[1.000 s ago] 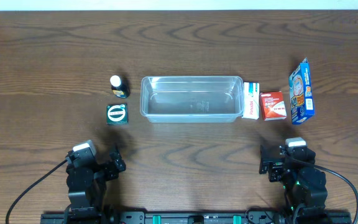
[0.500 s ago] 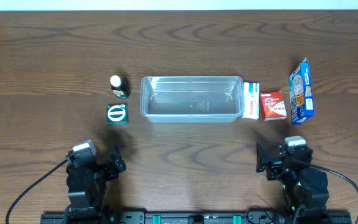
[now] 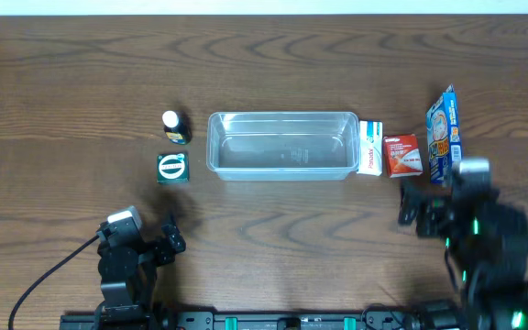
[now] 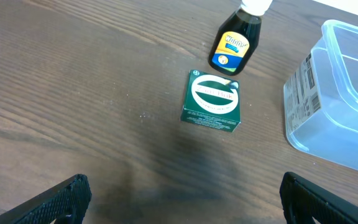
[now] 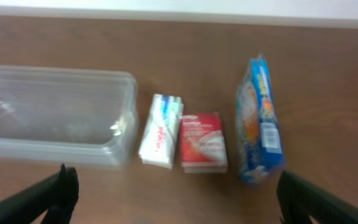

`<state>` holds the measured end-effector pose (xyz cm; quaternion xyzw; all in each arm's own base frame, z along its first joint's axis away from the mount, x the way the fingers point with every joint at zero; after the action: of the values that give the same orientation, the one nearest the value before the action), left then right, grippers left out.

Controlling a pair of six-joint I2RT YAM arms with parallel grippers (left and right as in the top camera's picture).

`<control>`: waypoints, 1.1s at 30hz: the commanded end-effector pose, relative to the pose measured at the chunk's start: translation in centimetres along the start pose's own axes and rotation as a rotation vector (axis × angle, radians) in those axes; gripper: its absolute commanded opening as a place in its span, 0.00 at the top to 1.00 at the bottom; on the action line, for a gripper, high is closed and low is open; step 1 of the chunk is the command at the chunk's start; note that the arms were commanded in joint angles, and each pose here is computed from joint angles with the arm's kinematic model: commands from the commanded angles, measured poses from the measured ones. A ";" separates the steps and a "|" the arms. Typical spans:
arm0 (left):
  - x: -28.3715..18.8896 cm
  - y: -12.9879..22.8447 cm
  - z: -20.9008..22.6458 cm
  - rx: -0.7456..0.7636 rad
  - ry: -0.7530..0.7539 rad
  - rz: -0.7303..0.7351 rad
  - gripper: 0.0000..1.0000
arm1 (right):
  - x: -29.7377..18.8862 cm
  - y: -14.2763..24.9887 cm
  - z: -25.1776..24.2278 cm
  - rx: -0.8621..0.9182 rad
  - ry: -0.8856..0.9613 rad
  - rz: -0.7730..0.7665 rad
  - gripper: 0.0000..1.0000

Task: Pack container
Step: 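Reach the right gripper to the blue Kool Fever box and grasp it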

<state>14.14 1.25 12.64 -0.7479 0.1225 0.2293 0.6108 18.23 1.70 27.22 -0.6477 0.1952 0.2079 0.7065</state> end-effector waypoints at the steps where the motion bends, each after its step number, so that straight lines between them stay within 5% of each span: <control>1: 0.2 0.3 -0.1 0.005 0.011 0.006 0.02 | 1.9 -4.2 -1.0 0.010 0.144 0.099 0.01; 7: 0.2 0.3 -0.1 0.005 0.010 0.007 0.02 | 6.7 -10.1 -2.3 0.031 0.167 0.332 0.01; 11: 0.2 0.3 -0.1 0.005 0.011 0.006 0.02 | 9.8 -10.6 -3.2 0.057 0.167 0.460 0.01; 22: 0.2 0.3 -0.1 0.005 0.011 0.006 0.02 | 17.4 -6.9 -10.0 0.236 0.294 0.621 0.07; 33: 0.2 0.3 -0.1 0.005 0.011 0.006 0.02 | 23.8 -2.8 -10.9 0.295 0.219 0.724 0.35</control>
<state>14.15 1.25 12.65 -0.7481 0.1222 0.2286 0.6109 39.01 -8.77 16.08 -0.4536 0.5194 0.3343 0.6424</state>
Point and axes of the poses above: each gripper's point midway between its finger pads, its own x axis out along the fingers, its own z axis along the line the jaws close on, y = z × x, the point moved 7 cm from there along -x, back along the fingers, and after that the axes turned 4 degrees about x, right-handed, at the moved point
